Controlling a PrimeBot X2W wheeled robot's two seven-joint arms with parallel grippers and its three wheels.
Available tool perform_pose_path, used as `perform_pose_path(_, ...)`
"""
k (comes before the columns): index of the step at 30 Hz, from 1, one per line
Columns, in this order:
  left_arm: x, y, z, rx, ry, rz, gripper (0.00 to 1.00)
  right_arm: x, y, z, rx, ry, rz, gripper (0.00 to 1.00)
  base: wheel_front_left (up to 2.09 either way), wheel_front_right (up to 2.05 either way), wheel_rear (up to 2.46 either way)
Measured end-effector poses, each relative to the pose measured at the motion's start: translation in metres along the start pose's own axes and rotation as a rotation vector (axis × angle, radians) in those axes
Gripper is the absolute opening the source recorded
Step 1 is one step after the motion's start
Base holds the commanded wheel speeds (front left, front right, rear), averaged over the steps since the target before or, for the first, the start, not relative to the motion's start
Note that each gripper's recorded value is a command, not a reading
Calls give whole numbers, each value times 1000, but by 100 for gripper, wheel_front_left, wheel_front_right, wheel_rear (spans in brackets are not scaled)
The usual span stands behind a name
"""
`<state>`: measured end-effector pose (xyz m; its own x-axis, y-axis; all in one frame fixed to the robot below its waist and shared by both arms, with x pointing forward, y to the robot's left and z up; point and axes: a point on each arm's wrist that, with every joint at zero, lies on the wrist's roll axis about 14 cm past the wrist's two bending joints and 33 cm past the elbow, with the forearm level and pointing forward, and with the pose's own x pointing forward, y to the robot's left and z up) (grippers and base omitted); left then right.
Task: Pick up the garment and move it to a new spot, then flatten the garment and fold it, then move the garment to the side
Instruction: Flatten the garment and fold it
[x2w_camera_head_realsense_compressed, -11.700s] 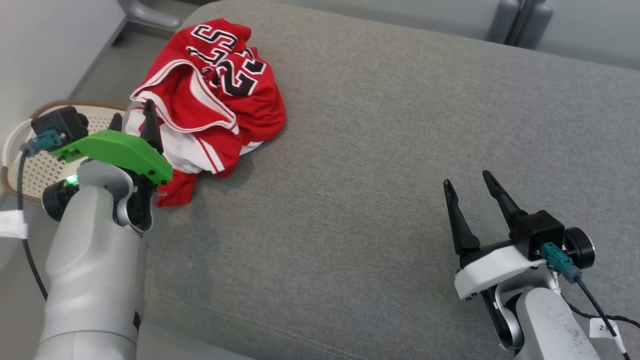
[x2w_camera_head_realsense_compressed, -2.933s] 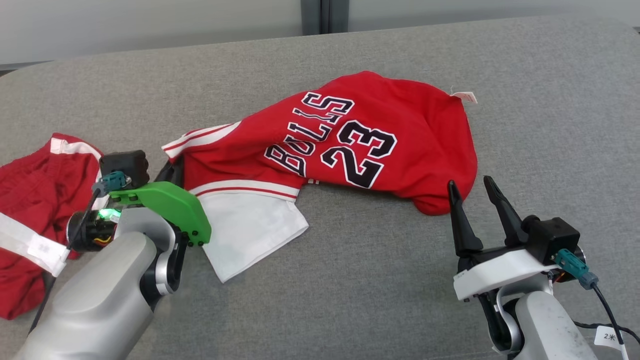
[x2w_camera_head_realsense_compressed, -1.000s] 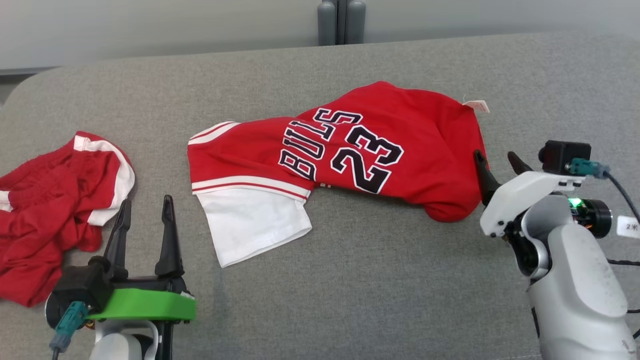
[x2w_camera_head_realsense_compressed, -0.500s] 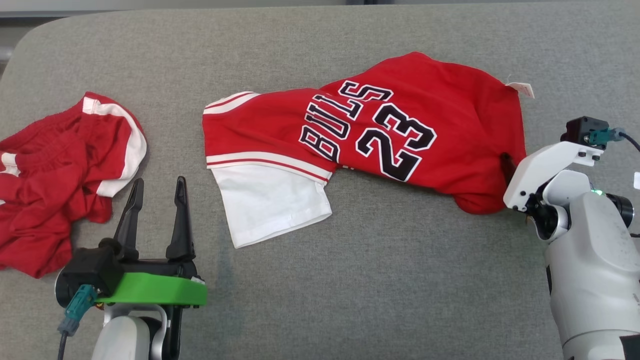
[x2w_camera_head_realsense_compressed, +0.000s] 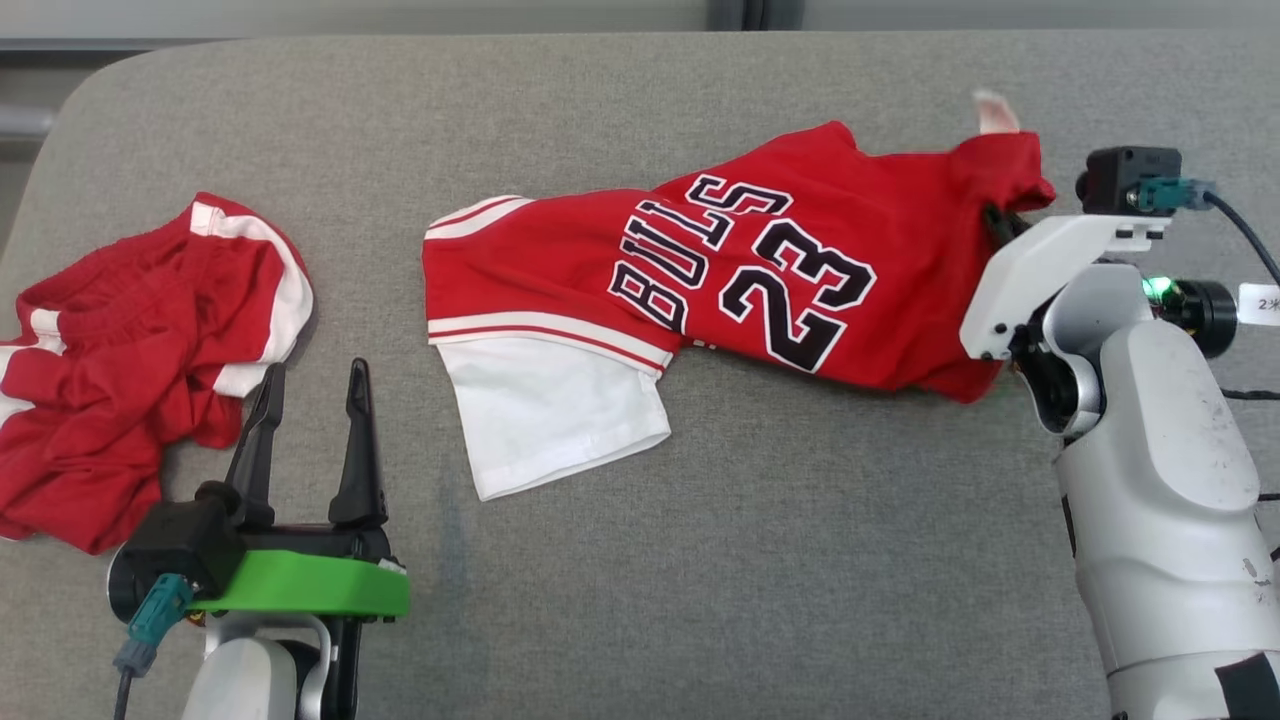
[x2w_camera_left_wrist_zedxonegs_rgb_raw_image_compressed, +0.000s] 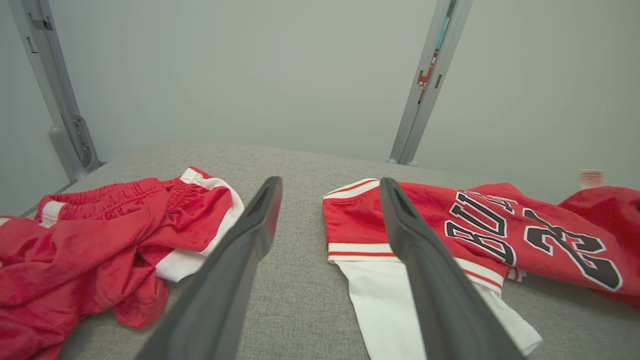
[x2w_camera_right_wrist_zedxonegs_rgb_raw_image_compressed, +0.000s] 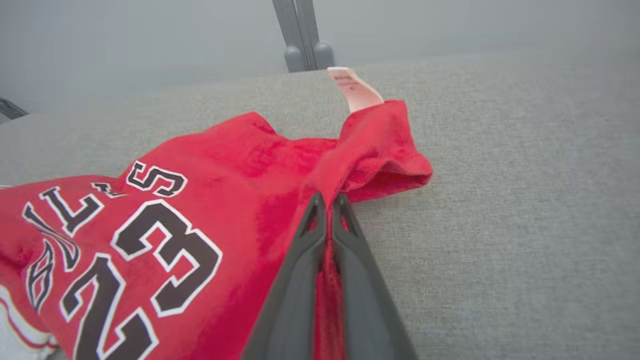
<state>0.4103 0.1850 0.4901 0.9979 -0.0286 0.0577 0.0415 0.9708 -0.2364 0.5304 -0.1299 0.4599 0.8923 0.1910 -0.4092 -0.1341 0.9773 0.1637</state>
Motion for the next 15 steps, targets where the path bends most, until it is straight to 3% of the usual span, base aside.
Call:
perform_pose_path(7,-5,-5,8,-3,-22,-12,100,-54,42,73,-88,-242,126,0,0,0,0)
perform_pose_path(15,-3,-15,14,-6,-42,-39,100,-123,75,114,-138,-409,221,0,0,0,0)
